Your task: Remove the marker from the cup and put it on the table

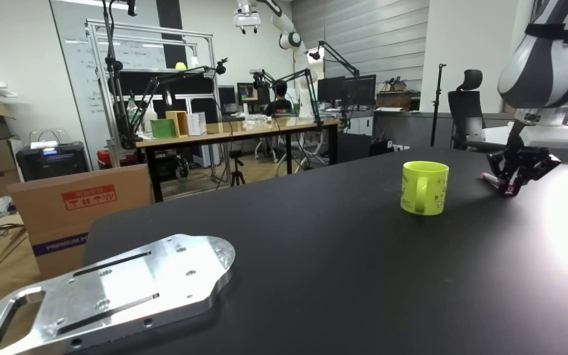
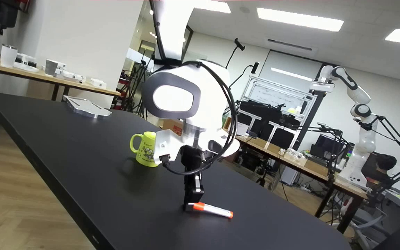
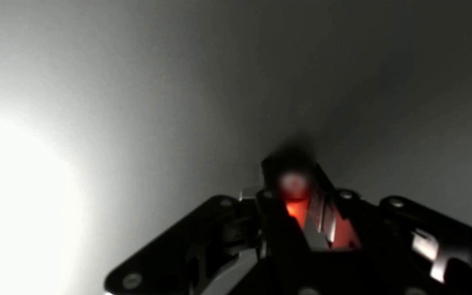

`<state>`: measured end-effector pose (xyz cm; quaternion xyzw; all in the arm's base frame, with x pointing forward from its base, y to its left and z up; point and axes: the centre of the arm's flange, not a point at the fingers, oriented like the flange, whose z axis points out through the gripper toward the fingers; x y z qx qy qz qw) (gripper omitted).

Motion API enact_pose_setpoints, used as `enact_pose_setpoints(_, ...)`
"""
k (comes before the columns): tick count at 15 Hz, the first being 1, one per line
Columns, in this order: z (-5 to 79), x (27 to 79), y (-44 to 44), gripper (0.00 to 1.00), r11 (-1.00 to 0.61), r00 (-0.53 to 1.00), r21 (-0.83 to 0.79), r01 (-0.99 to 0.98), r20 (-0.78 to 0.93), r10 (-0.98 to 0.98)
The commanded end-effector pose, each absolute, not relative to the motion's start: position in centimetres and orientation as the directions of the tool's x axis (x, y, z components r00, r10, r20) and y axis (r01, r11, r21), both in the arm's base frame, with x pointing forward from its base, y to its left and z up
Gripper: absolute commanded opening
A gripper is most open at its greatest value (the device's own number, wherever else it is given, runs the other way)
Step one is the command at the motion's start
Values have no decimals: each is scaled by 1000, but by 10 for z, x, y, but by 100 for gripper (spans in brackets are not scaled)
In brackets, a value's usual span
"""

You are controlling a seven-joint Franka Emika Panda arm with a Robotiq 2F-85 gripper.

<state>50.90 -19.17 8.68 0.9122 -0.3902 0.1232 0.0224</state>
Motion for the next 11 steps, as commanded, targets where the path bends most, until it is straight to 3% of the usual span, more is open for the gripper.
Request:
enact_pose_setpoints(1, 114, 531, -190, 54, -667, 640, -98, -739, 208, -740)
enact_pose_setpoints(6, 196, 535, -180, 88, -676, 648, -199, -710, 190, -737)
enact_pose_setpoints(7, 157, 544, -183, 94, -695, 660, -153, -703, 224, -717)
enact_pose_setpoints(8, 171, 546, -182, 77, -700, 664, -166, -695, 226, -713)
enact_pose_setpoints(11, 164, 544, -184, 94, -707, 673, -153, -690, 223, -705)
